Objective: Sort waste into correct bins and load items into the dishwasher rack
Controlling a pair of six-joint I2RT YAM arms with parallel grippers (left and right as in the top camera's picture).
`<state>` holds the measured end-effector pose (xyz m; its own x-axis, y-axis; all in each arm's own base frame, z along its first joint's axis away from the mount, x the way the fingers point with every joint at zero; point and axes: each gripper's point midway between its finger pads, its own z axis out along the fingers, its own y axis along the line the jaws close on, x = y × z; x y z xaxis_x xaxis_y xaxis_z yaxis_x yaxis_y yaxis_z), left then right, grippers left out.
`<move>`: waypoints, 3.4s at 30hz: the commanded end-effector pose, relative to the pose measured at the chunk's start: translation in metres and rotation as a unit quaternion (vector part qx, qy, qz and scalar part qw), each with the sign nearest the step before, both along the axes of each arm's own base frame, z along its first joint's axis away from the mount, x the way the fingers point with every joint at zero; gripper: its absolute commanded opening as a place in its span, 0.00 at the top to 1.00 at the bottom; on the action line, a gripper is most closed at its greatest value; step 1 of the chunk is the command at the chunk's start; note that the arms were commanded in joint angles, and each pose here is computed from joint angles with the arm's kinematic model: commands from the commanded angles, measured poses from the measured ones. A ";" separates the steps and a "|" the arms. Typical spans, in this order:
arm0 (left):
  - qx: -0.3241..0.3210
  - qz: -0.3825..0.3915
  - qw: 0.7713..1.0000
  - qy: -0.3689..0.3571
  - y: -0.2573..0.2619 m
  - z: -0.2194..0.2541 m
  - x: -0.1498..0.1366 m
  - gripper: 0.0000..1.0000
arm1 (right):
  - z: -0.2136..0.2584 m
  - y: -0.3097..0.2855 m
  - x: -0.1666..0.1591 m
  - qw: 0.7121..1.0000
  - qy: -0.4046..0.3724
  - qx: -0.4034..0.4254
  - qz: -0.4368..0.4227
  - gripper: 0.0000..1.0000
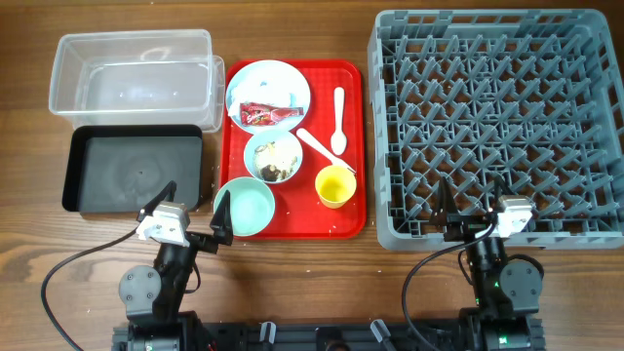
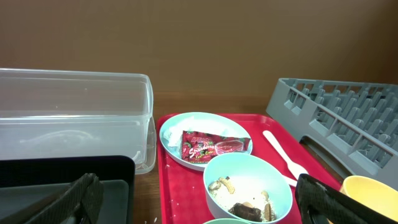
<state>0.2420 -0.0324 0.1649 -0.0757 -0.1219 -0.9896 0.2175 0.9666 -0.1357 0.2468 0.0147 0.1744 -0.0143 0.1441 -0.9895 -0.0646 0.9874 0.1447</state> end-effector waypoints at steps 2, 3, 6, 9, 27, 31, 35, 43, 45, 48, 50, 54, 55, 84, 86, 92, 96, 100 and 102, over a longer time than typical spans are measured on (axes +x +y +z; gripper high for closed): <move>0.008 -0.004 1.000 -0.003 -0.001 -0.001 -0.001 0.00 | 0.001 0.000 0.000 1.000 -0.003 0.007 0.002 0.00; 0.008 -0.004 1.000 -0.003 -0.001 -0.001 -0.001 0.00 | 0.001 0.000 0.000 1.000 -0.003 0.007 0.002 0.00; 0.008 -0.004 1.000 -0.003 -0.001 -0.001 -0.001 0.00 | 0.001 0.000 0.000 1.000 -0.003 0.007 0.002 0.00; 0.008 -0.004 1.000 -0.004 -0.001 -0.001 -0.001 0.00 | 0.001 0.000 0.000 1.000 -0.003 0.007 0.002 0.00; 0.008 -0.001 1.000 -0.004 0.000 -0.001 0.000 0.00 | 0.004 0.004 -0.001 0.997 -0.003 0.072 0.014 0.00; 0.009 -0.002 1.000 -0.014 -0.001 0.004 0.000 0.00 | 0.006 0.004 -0.001 0.997 -0.007 0.071 0.014 0.00; -0.002 -0.010 0.999 -0.047 -0.003 0.021 -0.001 0.00 | 0.020 0.004 -0.001 0.997 -0.036 0.070 0.016 0.00; -0.036 -0.017 0.997 -0.072 -0.006 0.047 -0.005 0.00 | 0.054 0.014 -0.008 0.994 -0.095 0.028 0.046 0.00; -0.035 -0.021 0.996 -0.080 -0.007 0.056 -0.007 0.00 | 0.064 0.014 -0.011 0.993 -0.108 0.015 0.045 0.00; -0.034 -0.024 0.995 -0.087 -0.008 0.069 -0.009 0.00 | 0.077 0.014 -0.014 0.992 -0.122 0.005 0.044 0.00; -0.033 -0.031 0.995 -0.088 -0.011 0.077 -0.010 0.00 | 0.084 0.014 -0.015 0.991 -0.129 0.005 0.044 0.00; -0.033 -0.044 0.995 -0.083 -0.015 0.095 -0.010 0.00 | 0.102 0.014 -0.017 0.988 -0.147 -0.020 0.041 0.00; -0.033 -0.047 0.995 -0.081 -0.015 0.100 -0.009 0.00 | 0.107 0.014 -0.017 0.988 -0.149 -0.028 0.040 0.00; 0.010 -0.150 0.930 0.335 -0.054 0.139 0.156 0.00 | 0.170 0.056 0.087 0.979 0.104 -0.054 0.165 0.00; 0.022 -0.166 0.916 0.366 -0.063 0.132 0.168 0.00 | 0.168 0.057 0.091 0.977 0.125 -0.051 0.166 0.00; 0.162 -0.232 0.857 0.430 -0.090 0.080 0.190 0.00 | 0.151 0.070 0.094 0.963 0.164 -0.038 0.209 0.01; 0.253 -0.230 0.823 0.453 -0.095 0.035 0.201 0.00 | 0.142 0.070 0.096 0.961 0.181 -0.034 0.209 0.00; 0.246 -0.255 0.814 0.460 -0.116 0.016 0.204 0.00 | 0.132 0.070 0.092 0.956 0.203 -0.030 0.209 0.00; 0.240 -0.266 0.819 0.449 -0.124 0.014 0.210 0.00 | 0.130 0.070 0.091 0.955 0.208 -0.029 0.210 0.00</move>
